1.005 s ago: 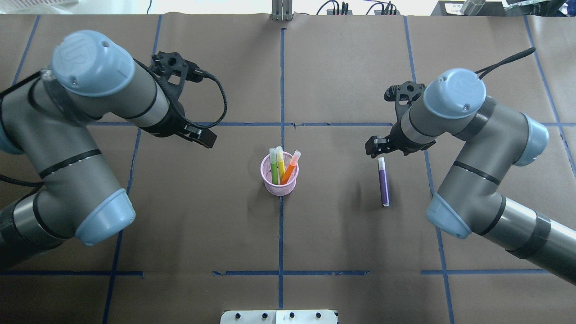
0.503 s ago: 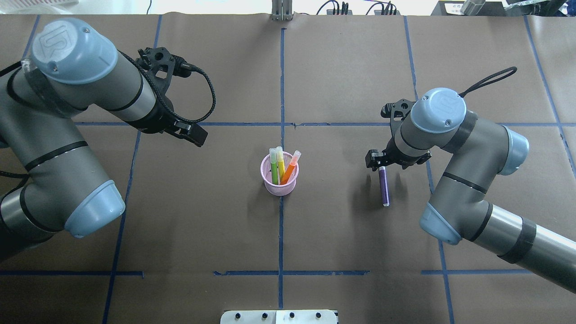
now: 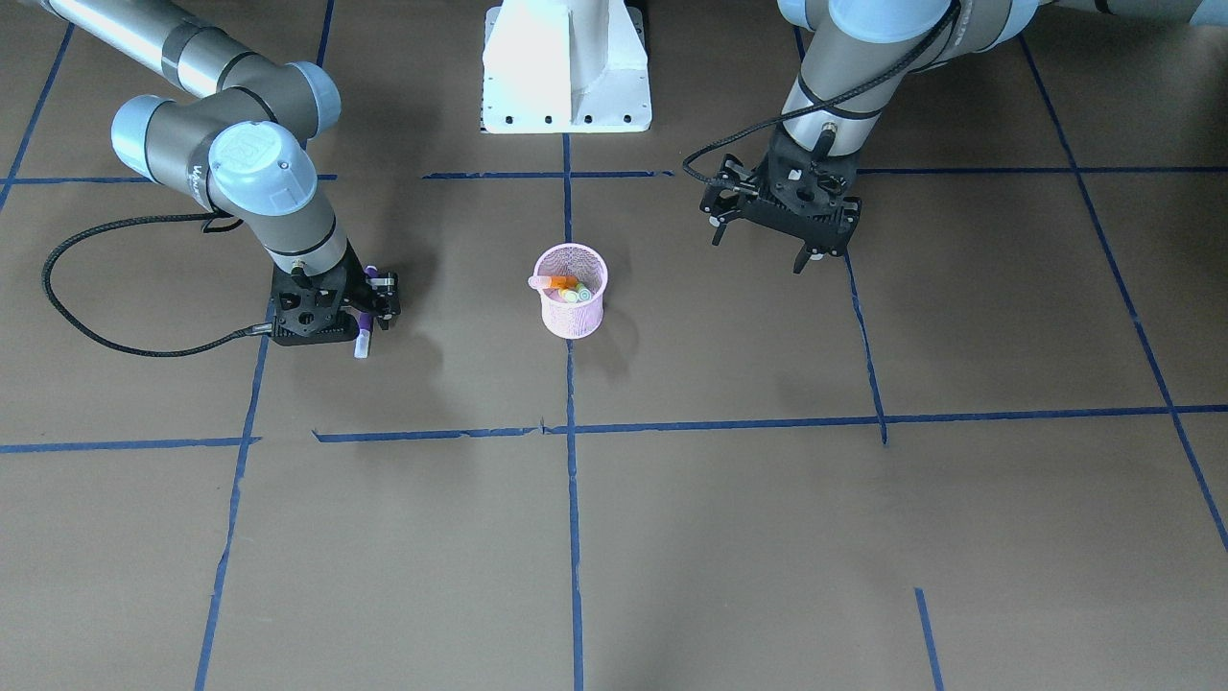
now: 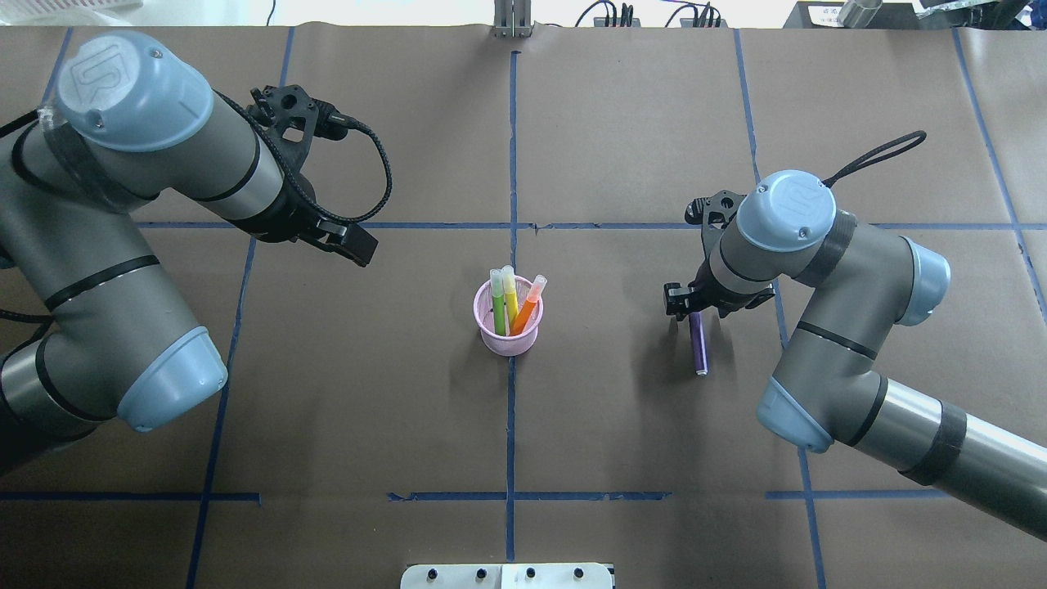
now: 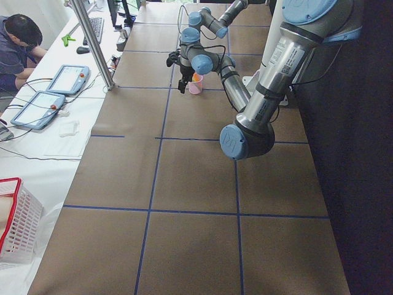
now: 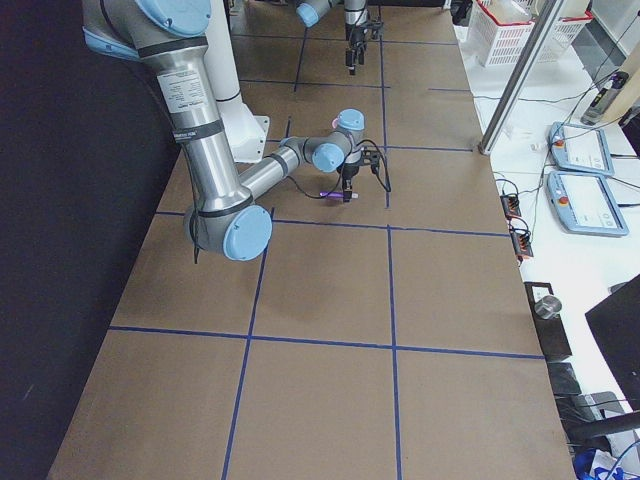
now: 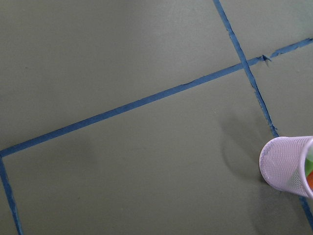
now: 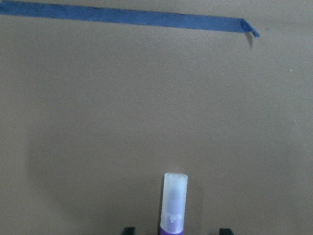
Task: Collect pens into pen holder
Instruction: 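Lower the right gripper onto the purple marker and grasp it, then lift the purple marker and carry it over the cup with the right gripper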
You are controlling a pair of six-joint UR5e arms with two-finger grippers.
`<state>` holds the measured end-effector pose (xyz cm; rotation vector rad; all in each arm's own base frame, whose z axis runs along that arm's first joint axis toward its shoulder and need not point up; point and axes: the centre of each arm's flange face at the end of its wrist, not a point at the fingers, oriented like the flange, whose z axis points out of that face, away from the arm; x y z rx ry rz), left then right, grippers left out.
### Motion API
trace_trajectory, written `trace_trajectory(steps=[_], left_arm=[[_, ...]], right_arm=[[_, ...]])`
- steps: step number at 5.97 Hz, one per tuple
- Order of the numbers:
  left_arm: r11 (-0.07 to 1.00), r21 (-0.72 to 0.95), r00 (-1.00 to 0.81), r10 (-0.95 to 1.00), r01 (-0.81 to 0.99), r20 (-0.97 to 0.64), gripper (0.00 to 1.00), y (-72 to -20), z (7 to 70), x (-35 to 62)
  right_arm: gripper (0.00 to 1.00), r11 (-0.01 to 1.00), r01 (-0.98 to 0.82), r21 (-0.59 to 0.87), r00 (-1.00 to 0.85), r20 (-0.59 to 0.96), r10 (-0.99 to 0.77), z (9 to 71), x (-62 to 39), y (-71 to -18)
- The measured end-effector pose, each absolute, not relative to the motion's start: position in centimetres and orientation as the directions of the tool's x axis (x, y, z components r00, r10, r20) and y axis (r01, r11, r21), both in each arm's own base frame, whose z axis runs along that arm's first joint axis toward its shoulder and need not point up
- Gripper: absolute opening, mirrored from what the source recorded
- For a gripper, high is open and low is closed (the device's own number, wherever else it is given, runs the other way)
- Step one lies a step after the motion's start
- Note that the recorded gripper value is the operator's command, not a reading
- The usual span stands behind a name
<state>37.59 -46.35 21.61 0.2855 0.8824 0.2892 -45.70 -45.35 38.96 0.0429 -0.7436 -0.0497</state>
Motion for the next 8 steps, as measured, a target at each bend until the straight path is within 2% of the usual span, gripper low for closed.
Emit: trace_trajectory(steps=[1,2,3,5,6,8], left_arm=[[0.924,0.360,0.601,0.362,-0.130,-0.712,1.00,-46.4,21.6,37.6],[0.924,0.360,0.601,0.362,-0.130,-0.712,1.00,-46.4,21.6,37.6],[0.924,0.360,0.601,0.362,-0.130,-0.712,1.00,-46.3,21.6,37.6],[0.923,0.362,0.600,0.363,-0.129,-0.713,1.00,-46.3,21.5,37.6],[0.924,0.360,0.601,0.361,-0.129,-0.713,1.00,-46.4,21.6,37.6],[0.929,0.342,0.616,0.352,-0.140,-0.705,1.00,-46.6,22.8,38.5]], right_arm=[[0.48,0.998,0.037,0.057,0.735,0.675,-0.066,39.0,-46.0,-45.1],[0.20,0.997,0.042,0.057,0.735,0.675,-0.070,39.1,-46.1,-44.8],[0.01,0.997,0.045,0.056,0.735,0.674,-0.071,39.1,-46.3,-44.7],[0.00,0.997,0.034,0.069,0.728,0.682,-0.072,38.2,-46.3,-44.8],[0.00,0.992,-0.010,0.124,0.720,0.689,-0.079,36.8,-45.8,-45.3],[0.00,0.932,-0.282,0.227,0.659,0.752,0.016,30.5,-43.5,-46.2]])
